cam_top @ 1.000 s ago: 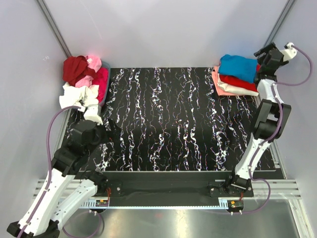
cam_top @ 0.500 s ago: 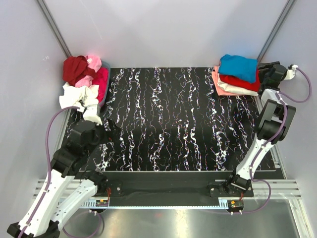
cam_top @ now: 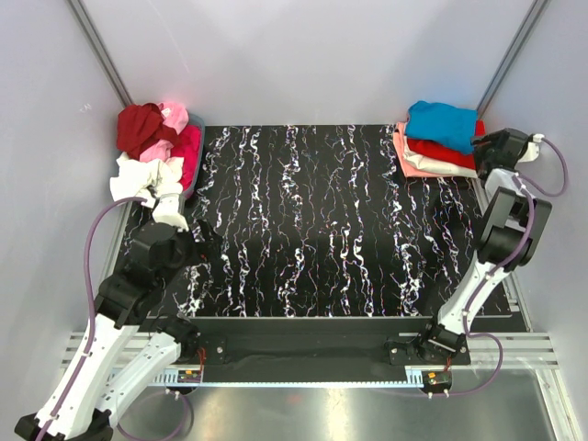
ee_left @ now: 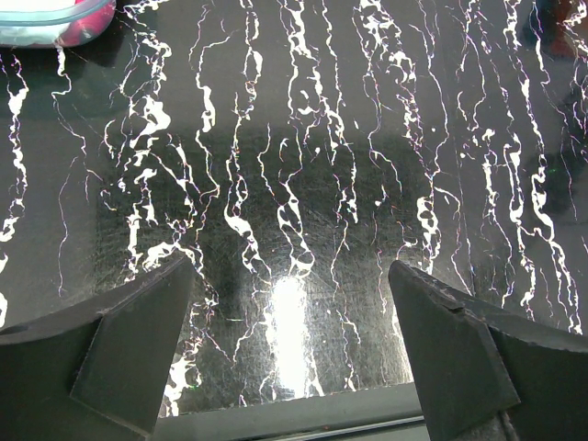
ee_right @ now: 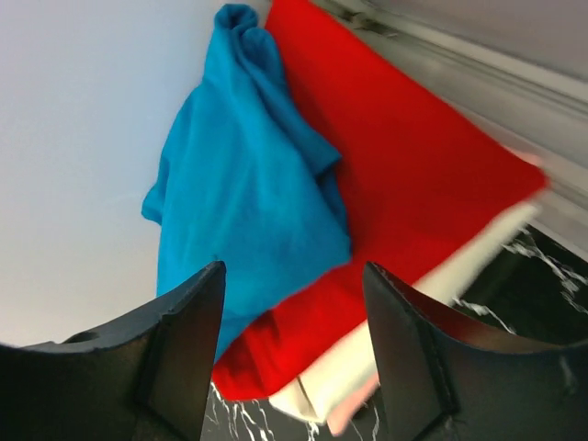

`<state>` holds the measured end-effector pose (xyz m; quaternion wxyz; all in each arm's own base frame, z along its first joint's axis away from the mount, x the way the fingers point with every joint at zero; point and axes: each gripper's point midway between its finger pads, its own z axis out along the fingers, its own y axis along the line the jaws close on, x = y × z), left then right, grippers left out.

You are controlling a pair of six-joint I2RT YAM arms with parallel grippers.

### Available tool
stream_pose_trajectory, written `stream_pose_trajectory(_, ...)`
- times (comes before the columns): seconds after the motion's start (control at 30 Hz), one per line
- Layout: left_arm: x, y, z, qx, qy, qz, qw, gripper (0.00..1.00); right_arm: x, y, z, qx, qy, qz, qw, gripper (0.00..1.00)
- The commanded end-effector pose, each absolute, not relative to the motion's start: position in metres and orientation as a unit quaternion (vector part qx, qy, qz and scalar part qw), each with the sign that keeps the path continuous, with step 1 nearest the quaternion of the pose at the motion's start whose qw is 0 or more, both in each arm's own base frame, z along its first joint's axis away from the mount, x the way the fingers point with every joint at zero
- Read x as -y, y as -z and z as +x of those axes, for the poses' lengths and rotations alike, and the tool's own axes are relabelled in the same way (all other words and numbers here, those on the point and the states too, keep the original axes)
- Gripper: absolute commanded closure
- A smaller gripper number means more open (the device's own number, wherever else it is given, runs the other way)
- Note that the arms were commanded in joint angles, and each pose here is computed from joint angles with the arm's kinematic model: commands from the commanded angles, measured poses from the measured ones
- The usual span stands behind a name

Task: Fold and stack the t-shirts
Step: Neatly place the folded tshirt to the corner, then reset both grippers

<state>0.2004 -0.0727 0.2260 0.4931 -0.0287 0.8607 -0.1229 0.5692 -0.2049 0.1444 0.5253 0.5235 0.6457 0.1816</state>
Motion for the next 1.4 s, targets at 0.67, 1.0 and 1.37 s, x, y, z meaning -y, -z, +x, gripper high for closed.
stream_pose_trajectory(0.67,0.065,-0.227,0.21,-0.858,0.1,-0.049,0.502,0.02,-0.121,-0.313,0.329,-0.759,-0.247,0.214,0.563,0.06)
stream_pose_trajectory(1.0,0.054,-0.229,0.208,-0.854,0.081,-0.071,0.509,0.02,-0.179,-0.218,0.249,-0.756,-0.433,0.142,0.469,0.0)
stream_pose_trajectory(1.37,0.051,-0.228,0.209,-0.856,0.073,-0.077,0.506,0.02,-0.169,-0.204,0.257,-0.792,-0.365,0.13,0.472,0.0)
